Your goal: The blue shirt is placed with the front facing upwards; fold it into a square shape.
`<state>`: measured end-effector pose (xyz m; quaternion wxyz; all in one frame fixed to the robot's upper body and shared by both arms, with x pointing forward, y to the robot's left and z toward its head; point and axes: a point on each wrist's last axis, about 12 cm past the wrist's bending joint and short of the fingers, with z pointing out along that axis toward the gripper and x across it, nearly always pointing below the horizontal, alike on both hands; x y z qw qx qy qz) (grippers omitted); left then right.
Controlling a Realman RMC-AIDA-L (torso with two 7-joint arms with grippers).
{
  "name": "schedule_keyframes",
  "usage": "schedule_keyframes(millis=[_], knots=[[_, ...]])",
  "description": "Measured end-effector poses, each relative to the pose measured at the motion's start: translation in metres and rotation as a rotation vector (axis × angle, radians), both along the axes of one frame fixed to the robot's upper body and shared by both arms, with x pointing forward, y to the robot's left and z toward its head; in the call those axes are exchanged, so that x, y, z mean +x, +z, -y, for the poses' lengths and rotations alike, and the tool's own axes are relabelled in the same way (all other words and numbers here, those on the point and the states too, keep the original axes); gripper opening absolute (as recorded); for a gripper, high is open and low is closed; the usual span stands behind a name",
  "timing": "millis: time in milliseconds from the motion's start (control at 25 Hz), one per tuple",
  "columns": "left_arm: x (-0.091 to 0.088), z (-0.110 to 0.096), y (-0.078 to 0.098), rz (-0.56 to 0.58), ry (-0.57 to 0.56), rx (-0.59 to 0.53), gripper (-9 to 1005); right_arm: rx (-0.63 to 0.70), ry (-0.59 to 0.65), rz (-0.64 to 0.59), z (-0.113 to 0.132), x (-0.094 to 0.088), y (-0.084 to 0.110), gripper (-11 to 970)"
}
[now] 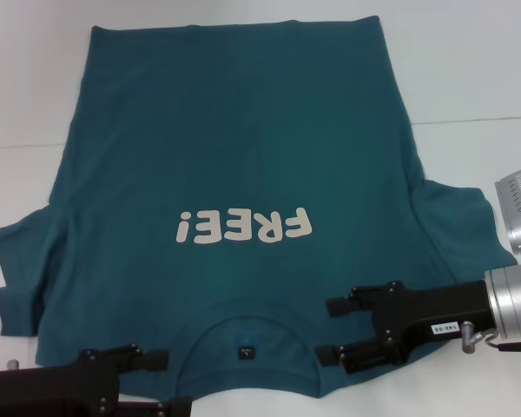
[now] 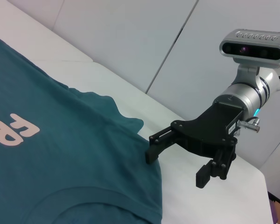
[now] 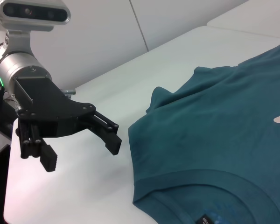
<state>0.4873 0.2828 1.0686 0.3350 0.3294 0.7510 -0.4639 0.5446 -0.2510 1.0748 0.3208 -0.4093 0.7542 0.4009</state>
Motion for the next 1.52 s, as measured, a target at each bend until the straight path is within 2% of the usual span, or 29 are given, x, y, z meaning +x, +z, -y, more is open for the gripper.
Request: schedule_keyframes(millis=[560,720,880,960,1160,1280,1520], knots=[[0.0,0.0,0.0,-0.004,0.001,-0.001,935,0.0,-0.003,-0.002,0.0,0.0,0.0,915],[0.002,-0.002,0.001,-0.044,0.039,-0.016,934,0.009,-0.022,-0.024,0.001,0.001,0.001,915],[0.017,-0.013,0.008,-0.171,0.191,-0.05,934,0.02,-0.112,-0.115,0.002,0.01,0.006,915],[0.026,-0.024,0.012,-0.283,0.314,-0.085,934,0.025,-0.167,-0.177,0.003,0.016,0.009,915],[0.036,-0.051,0.022,-0.524,0.567,-0.258,933,0.053,-0.27,-0.352,0.005,0.028,0.022,915],[0.037,-0.063,0.026,-0.559,0.642,-0.342,933,0.074,-0.33,-0.435,0.008,0.034,0.029,915],[0.038,-0.085,0.018,-0.589,0.82,-0.355,932,0.108,-0.372,-0.468,0.014,0.04,0.039,915]])
